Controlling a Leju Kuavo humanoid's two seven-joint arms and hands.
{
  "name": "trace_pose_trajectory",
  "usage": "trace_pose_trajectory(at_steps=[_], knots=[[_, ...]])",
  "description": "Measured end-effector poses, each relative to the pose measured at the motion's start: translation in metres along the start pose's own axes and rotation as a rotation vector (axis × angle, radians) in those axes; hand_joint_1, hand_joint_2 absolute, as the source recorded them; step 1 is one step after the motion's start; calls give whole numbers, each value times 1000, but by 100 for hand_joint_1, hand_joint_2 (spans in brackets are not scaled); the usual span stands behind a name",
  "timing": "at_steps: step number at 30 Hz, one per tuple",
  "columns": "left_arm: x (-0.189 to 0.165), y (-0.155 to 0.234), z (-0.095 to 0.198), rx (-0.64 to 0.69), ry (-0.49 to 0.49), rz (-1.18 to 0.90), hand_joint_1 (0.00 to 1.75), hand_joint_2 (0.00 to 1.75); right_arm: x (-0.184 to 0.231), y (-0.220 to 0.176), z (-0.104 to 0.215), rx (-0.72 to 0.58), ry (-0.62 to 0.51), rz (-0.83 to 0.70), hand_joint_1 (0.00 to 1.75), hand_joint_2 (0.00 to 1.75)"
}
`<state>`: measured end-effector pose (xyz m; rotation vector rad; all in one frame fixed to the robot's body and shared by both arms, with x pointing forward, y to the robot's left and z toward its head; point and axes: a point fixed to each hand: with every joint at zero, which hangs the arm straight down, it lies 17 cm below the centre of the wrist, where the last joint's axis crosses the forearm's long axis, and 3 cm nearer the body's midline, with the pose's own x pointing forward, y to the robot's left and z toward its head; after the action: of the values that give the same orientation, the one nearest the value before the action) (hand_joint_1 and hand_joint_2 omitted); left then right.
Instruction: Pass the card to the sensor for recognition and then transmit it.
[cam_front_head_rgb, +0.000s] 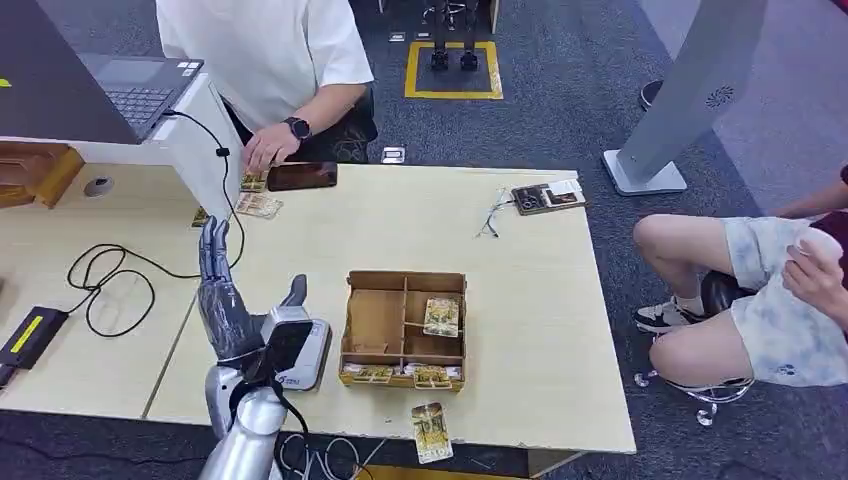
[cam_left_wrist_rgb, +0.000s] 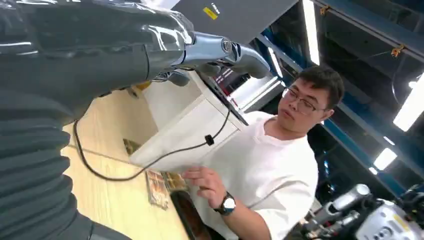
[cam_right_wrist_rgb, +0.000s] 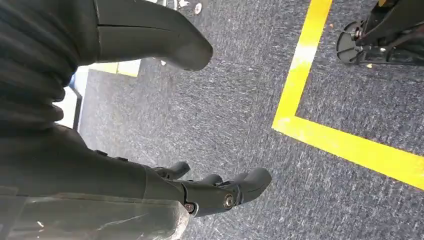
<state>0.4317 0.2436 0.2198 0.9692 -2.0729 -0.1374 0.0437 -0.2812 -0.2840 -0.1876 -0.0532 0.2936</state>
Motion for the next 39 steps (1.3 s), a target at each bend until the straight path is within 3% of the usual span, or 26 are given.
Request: trace_pose_trajectory(at_steps=[8, 20, 39], knots=[[47, 19, 36, -30, -141, 77, 0, 175, -3, 1, 0, 3, 2, -21, 0, 175], [83, 16, 68, -127, -298, 4, 0, 175, -7, 0, 0, 1, 8, -53, 0, 175], [80, -47, 125, -419, -422, -301, 0, 175, -9, 0, -1, 4, 18, -88, 0, 175]])
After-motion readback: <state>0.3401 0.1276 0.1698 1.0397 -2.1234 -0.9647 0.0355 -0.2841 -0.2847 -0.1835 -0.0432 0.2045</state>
